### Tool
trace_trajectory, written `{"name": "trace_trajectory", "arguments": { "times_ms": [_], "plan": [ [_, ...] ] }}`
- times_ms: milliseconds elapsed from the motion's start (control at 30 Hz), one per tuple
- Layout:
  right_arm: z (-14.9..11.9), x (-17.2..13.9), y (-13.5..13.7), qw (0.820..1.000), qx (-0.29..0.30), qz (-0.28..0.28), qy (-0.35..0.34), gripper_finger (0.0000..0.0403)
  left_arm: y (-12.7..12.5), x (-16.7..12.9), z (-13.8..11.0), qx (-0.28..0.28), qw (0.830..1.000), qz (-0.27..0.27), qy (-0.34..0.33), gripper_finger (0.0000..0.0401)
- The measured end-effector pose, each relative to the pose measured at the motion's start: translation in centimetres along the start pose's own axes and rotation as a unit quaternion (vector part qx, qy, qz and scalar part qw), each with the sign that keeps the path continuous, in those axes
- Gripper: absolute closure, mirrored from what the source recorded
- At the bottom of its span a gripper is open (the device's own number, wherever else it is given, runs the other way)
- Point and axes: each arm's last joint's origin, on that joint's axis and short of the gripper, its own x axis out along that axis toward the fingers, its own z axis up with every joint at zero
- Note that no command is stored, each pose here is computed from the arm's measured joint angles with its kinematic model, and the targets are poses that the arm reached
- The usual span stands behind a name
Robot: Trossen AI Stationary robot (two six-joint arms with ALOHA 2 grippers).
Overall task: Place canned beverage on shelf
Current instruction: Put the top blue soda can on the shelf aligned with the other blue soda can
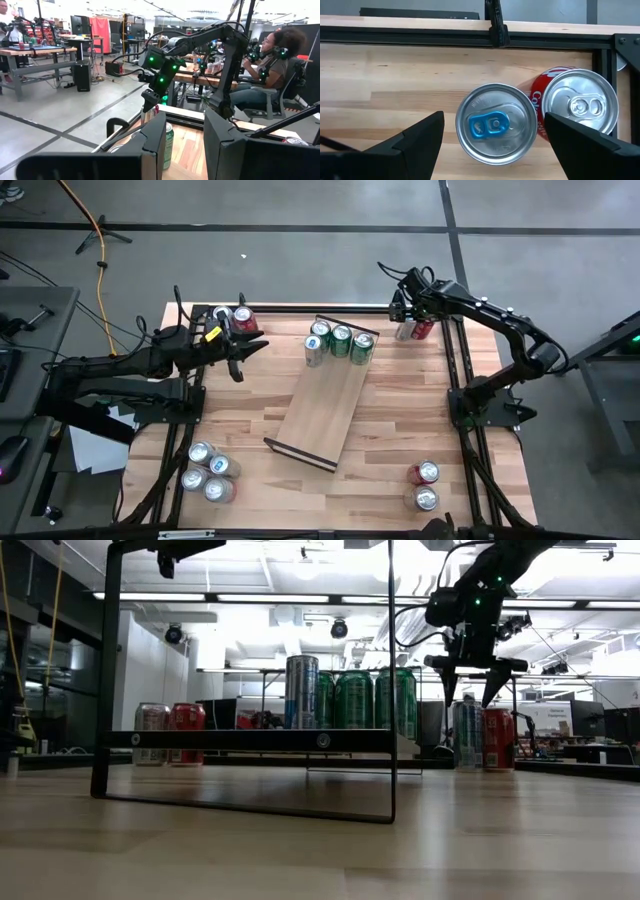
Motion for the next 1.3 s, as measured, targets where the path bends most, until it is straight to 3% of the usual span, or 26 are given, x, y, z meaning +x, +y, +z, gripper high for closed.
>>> {"name": "trace_trajectory", "arguments": {
  "times_ms": [133, 500, 700, 1000, 1300],
  "plan": [
    [0.0, 0.0, 0.0, 1.000, 0.001, 0.000, 0.000, 0.0092, 0.0, 0.0, 0.0, 0.000, 1.000, 0.000, 0.000, 0.0341],
    [-0.1, 0.0, -0.1, 1.000, -0.001, -0.003, 0.003, 0.0190, 0.0, 0.0, 0.0, 0.000, 1.000, 0.000, 0.001, 0.0341],
    [-0.3, -0.2, 0.3, 1.000, -0.012, 0.000, 0.004, 0.0189, 0.0, 0.0, 0.0, 0.000, 1.000, 0.000, 0.001, 0.0341],
    [-2.2, -1.2, 1.4, 0.995, -0.094, 0.015, 0.039, 0.0189, 0.0, 0.0, 0.0, 0.001, 1.000, 0.000, 0.002, 0.0341],
    [-5.4, -4.4, 1.7, 0.970, -0.208, 0.086, 0.097, 0.0189, 0.0, 0.0, -0.2, 0.003, 1.000, 0.000, 0.012, 0.0341]
  ]
}}
